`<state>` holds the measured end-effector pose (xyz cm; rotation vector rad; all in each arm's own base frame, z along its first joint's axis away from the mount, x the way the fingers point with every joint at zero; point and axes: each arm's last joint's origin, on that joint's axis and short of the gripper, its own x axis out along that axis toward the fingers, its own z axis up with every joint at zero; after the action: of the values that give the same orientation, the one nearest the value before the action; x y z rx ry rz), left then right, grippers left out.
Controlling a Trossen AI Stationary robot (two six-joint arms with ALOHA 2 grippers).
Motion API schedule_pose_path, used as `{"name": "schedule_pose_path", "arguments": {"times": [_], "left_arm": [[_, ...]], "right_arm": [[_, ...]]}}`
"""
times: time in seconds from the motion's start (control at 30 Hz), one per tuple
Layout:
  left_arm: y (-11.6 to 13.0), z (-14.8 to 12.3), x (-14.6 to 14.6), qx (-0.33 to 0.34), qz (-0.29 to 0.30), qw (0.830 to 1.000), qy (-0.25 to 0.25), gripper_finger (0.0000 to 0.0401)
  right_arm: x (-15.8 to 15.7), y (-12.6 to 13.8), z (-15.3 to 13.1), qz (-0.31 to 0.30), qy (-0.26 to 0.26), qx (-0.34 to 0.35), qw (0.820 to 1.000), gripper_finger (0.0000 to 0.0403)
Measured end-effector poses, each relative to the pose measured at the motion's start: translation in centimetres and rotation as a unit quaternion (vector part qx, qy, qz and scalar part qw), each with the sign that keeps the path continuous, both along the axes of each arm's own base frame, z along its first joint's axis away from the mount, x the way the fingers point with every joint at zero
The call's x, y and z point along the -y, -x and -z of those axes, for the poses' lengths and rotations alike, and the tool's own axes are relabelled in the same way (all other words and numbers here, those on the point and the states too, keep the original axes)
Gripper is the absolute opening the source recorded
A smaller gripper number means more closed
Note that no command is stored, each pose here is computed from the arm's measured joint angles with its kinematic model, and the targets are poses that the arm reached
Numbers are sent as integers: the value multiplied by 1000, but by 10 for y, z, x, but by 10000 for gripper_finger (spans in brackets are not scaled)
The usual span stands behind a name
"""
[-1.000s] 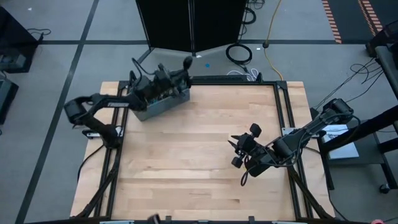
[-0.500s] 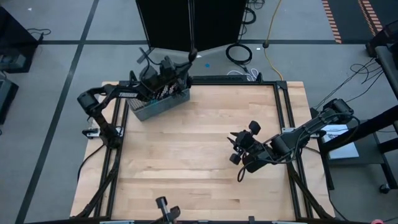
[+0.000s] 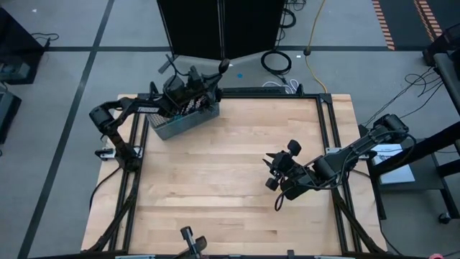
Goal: Sort silverware
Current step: Put the blue spoon in the silverware rack
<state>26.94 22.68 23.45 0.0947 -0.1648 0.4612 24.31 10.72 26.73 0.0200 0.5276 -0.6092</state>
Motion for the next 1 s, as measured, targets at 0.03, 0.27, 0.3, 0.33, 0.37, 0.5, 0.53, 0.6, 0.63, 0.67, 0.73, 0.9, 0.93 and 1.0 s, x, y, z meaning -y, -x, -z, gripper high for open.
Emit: {"name": "schedule_pose_path", "arguments": {"times": [0.03,0.27,0.3,0.33,0.37,0.5,0.53,0.6,0.63,0.67,0.73,0.9,0.93,1.0], "left_arm": [[0,0,0,1,-3,1000,2,12],[0,0,-1,8,-8,1000,12,60],[0,0,0,8,-8,1000,11,64],[0,0,0,8,-8,1000,12,67],[0,0,-1,8,-8,1000,12,70],[0,0,-1,7,-8,1000,13,72],[0,0,-1,7,-8,1000,13,72],[0,0,-1,6,-7,1000,13,73],[0,1,0,4,-3,1000,15,73],[0,2,0,-2,2,1000,18,73],[-1,5,0,-18,12,999,26,73],[0,10,0,-41,39,998,40,73],[0,10,0,-46,44,997,44,73],[3,7,1,-58,46,996,46,73]], "right_arm": [[0,0,0,0,0,0,1000,98],[0,0,0,1,-1,1,1000,98],[0,0,0,1,-2,1,1000,98],[0,0,0,1,-2,1,1000,98],[0,0,0,1,-2,1,1000,98],[0,0,0,1,-2,2,1000,98],[0,0,0,0,-2,1,1000,98],[0,0,0,0,-3,1,1000,98],[0,0,0,0,-3,1,1000,98],[0,0,0,0,-3,1,1000,98],[0,0,0,0,-3,1,1000,98],[0,0,0,0,-3,1,1000,98],[0,0,0,0,-3,1,1000,98],[0,0,0,0,-3,1,1000,98]]}}
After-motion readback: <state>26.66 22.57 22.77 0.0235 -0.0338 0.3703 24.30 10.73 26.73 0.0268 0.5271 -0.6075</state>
